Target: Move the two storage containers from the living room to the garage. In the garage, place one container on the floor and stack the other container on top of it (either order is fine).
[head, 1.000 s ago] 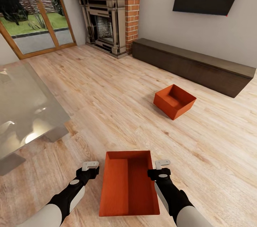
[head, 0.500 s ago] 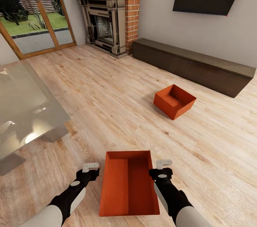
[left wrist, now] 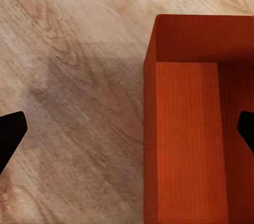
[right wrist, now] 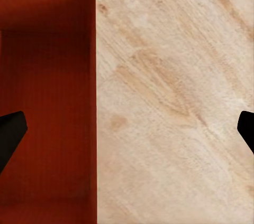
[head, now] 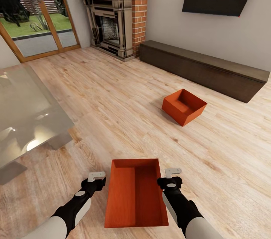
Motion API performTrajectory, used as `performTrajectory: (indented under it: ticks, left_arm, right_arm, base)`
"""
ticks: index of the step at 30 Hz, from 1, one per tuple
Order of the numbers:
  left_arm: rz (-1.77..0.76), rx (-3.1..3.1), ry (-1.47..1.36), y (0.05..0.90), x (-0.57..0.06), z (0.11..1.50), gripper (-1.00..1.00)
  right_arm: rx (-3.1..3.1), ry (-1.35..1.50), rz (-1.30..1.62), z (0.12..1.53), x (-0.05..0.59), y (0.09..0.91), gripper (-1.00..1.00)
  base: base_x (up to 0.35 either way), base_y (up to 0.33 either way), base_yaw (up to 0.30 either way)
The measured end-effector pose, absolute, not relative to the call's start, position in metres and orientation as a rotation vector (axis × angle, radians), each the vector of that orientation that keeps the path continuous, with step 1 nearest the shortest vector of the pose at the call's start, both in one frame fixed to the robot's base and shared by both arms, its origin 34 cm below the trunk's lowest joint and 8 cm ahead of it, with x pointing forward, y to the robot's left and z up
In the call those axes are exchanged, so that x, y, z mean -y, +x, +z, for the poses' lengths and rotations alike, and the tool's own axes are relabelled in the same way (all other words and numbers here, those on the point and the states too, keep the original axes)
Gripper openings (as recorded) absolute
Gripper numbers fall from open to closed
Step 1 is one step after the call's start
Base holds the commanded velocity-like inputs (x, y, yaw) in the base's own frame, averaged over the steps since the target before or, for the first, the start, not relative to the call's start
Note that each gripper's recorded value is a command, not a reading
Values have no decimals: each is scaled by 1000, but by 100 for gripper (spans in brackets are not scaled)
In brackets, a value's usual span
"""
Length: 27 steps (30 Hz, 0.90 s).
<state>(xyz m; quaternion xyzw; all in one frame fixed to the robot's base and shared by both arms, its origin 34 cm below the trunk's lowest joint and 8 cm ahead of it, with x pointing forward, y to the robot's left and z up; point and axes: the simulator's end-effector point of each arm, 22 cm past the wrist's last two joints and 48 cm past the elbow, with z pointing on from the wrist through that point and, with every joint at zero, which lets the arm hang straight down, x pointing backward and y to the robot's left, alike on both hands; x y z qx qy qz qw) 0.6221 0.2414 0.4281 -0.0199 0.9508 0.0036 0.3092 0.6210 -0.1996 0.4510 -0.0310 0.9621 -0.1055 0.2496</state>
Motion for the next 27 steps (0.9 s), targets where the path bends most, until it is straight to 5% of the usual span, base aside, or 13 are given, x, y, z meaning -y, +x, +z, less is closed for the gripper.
performTrajectory:
  ticks: [27]
  left_arm:
    - [-66,-2595,-56,590,-203,410,100]
  right_arm:
    - [-2622,-85,-285,451,199,621,100]
  base:
    - [0,0,0]
